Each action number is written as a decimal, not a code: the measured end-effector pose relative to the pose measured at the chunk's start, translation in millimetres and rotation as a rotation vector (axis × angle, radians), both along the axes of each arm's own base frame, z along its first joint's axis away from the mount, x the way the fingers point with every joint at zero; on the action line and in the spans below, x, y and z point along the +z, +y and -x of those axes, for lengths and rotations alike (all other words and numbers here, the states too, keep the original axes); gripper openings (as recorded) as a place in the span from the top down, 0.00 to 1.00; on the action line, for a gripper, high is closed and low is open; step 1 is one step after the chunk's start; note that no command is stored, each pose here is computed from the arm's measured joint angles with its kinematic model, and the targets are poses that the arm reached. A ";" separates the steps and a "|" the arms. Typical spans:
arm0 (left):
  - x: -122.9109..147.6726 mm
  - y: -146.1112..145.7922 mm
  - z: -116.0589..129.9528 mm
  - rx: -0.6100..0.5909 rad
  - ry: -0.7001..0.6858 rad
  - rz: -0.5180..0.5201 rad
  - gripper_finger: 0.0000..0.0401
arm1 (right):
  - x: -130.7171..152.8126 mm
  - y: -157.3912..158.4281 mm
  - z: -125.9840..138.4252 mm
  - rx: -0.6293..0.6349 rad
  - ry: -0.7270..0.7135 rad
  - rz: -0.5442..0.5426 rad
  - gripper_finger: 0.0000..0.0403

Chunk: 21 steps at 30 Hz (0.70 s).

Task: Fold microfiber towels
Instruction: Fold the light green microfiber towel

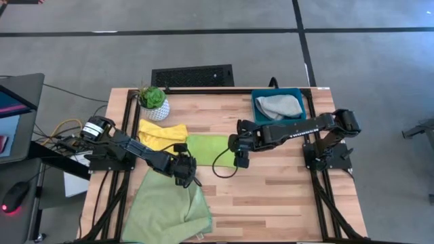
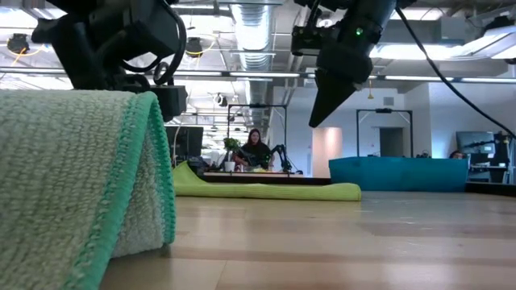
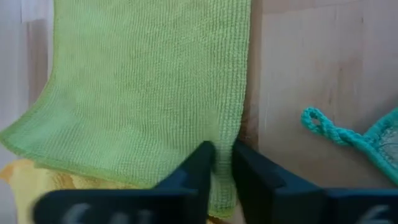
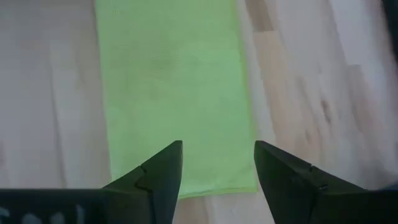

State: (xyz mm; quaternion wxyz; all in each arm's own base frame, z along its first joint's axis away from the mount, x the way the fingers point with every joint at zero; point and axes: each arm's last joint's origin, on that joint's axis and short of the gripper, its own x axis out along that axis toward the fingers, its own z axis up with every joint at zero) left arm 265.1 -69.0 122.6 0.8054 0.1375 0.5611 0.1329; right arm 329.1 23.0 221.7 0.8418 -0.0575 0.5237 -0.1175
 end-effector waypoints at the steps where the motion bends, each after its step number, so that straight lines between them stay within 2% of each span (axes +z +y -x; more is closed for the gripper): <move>1: -0.2 0.2 0.2 0.001 0.000 -0.001 0.94 | -1.1 -0.4 0.1 -0.002 -0.001 -0.015 0.45; 3: -0.6 0.6 0.3 0.005 -0.001 -0.009 0.98 | -6.1 -2.1 2.3 -0.008 0.014 -0.047 0.45; 7: 2.2 1.8 -2.8 -0.003 0.001 -0.051 0.99 | -19.0 -8.8 7.6 -0.038 0.041 -0.095 0.45; 14: 21.1 3.5 -22.7 -0.063 -0.053 -0.096 1.00 | -44.6 -18.0 5.7 -0.053 0.065 -0.165 0.46; 21: 35.4 10.9 -40.7 -0.143 -0.108 -0.113 1.00 | -73.7 -19.0 0.1 -0.059 0.148 -0.170 0.48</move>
